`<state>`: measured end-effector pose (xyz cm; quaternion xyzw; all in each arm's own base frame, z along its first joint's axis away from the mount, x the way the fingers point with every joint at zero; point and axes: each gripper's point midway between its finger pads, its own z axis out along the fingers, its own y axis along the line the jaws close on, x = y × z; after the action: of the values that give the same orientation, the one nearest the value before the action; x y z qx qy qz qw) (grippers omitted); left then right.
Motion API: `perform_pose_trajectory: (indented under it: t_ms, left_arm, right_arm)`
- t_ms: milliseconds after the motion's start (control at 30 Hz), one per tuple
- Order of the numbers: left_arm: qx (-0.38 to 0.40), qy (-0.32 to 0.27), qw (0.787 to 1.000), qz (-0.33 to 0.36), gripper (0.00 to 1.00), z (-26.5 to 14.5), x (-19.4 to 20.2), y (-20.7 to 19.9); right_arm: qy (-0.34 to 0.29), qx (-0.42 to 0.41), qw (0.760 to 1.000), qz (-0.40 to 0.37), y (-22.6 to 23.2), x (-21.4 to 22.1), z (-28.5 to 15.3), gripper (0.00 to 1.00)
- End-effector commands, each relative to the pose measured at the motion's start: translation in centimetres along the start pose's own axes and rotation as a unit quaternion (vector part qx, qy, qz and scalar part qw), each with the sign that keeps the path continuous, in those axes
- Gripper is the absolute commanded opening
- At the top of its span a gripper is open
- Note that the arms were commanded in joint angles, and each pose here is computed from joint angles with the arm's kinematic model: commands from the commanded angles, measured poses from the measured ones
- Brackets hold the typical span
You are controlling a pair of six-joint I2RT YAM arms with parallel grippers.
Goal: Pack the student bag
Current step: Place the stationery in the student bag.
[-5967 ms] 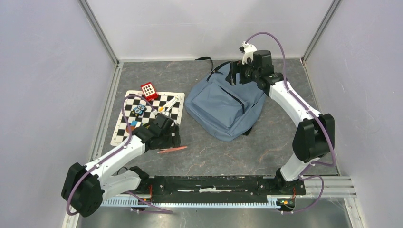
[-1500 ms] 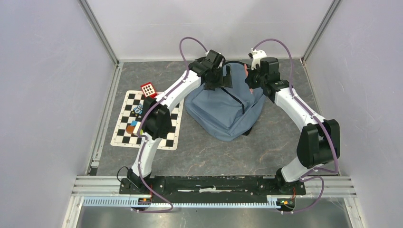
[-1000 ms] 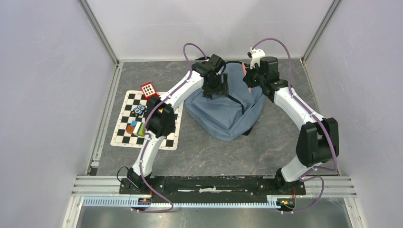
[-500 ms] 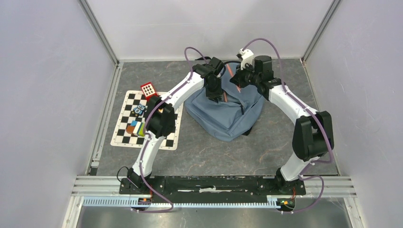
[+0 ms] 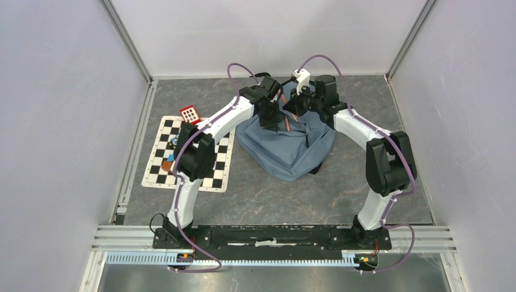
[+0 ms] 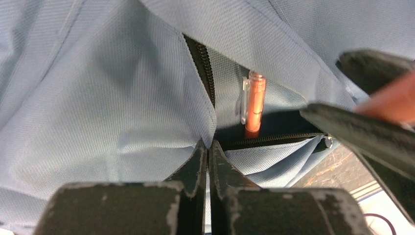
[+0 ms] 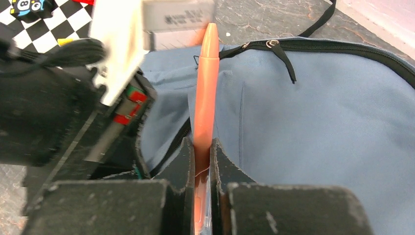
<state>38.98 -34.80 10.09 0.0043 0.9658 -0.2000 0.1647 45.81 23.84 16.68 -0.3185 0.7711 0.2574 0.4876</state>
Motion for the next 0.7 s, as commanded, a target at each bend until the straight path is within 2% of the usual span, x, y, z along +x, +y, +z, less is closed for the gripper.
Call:
perform_pose_trajectory:
  t_ms: [0, 333, 667]
  left_arm:
    - [0.033, -0.059, 0.998, 0.008, 0.02, -4.4, -1.8, -1.9]
    - [0.044, -0.104, 0.994, -0.004, 0.02, -6.1, -3.1, -2.2]
    - [0.034, -0.124, 0.992, -0.015, 0.02, -6.8, -3.5, -1.3]
  right_arm:
    - [-0.005, -0.050, 0.998, -0.025, 1.6, 0.7, 1.3, 0.00]
    - [0.032, -0.080, 0.996, 0.008, 3.4, 4.7, 0.9, 0.00]
    - [0.103, -0.032, 0.992, 0.067, 3.3, 6.6, -1.6, 0.00]
